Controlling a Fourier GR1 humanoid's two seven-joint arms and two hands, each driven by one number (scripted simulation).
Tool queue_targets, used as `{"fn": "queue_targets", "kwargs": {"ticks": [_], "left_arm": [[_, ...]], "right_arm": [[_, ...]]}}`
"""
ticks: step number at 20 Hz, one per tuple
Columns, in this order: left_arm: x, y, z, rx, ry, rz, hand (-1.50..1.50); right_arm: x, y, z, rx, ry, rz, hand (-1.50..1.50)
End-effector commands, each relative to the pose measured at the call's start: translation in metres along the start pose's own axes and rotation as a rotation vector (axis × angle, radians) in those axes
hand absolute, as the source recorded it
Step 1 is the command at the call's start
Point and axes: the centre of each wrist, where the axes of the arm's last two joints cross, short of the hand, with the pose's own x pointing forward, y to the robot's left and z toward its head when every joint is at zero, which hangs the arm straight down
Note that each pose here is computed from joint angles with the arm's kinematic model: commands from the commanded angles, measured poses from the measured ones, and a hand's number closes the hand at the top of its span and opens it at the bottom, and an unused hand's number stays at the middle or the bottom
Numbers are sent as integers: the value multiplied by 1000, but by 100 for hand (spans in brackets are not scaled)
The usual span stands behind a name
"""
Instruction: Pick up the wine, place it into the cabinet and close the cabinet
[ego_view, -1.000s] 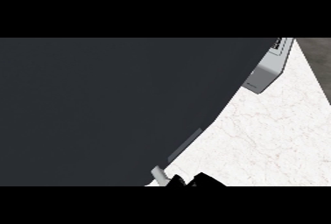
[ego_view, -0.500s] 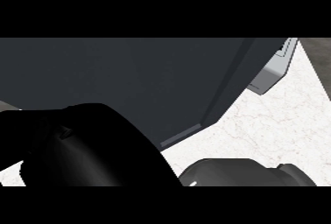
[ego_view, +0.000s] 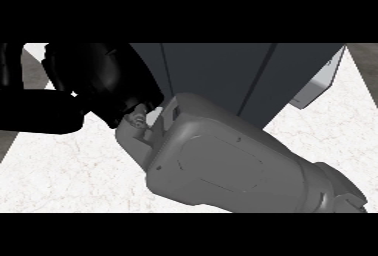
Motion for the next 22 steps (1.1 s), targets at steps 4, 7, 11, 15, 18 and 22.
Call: {"fn": "queue_targets", "kwargs": {"ticks": [4, 7, 11, 15, 18, 22], "left_arm": [[15, 7, -2, 13, 20, -12, 150], [15, -2, -5, -19, -11, 12, 150], [20, 6, -12, 12, -23, -17, 150], [18, 0, -14, 24, -27, -21, 150], [22, 5, -15, 17, -30, -37, 150], [21, 3, -15, 18, -24, -36, 150]], "right_arm": [[-40, -35, -49, -127, 82, 9, 150], [-66, -43, -52, -153, 107, 44, 150], [-102, -81, -42, -164, 124, 102, 150], [-115, -85, -41, -183, 118, 126, 150], [-120, -99, -38, -208, 110, 161, 150], [-125, -111, -36, -225, 104, 178, 150]]}}
